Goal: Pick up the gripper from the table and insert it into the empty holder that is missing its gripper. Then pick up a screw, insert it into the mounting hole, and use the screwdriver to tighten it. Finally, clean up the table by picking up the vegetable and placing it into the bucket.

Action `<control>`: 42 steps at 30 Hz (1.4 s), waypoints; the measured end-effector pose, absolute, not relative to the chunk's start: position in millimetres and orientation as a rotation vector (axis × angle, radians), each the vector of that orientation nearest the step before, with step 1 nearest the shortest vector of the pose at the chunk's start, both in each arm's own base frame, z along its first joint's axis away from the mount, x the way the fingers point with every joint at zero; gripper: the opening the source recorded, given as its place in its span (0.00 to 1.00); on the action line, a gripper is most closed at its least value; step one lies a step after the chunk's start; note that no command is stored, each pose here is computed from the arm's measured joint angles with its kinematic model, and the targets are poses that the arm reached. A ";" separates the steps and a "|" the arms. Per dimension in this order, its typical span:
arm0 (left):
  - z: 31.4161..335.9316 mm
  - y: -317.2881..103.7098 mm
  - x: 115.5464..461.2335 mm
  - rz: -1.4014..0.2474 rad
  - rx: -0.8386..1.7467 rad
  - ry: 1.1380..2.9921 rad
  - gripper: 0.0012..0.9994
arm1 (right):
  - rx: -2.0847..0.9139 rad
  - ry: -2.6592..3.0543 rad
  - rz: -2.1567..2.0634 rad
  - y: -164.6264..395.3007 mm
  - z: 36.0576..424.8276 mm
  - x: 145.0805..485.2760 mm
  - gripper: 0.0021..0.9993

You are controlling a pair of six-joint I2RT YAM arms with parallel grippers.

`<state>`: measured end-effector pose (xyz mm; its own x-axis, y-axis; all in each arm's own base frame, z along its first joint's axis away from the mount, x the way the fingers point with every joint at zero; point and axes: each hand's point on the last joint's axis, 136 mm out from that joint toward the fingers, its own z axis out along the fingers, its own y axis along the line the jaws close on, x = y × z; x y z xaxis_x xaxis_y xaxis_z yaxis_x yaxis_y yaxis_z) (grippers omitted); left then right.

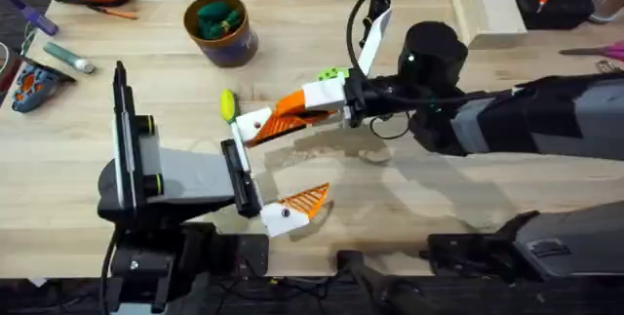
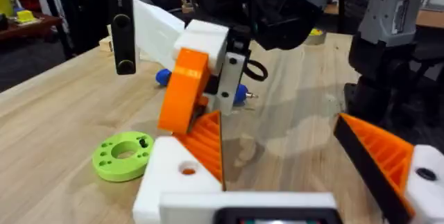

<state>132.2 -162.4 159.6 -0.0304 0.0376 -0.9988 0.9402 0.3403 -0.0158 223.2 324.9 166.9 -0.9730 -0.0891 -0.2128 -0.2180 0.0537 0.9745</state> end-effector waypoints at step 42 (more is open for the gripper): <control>159.6 -162.6 131.7 -0.948 0.969 1.401 0.99 | -0.205 2.360 1.750 265.2 164.0 277.5 0.99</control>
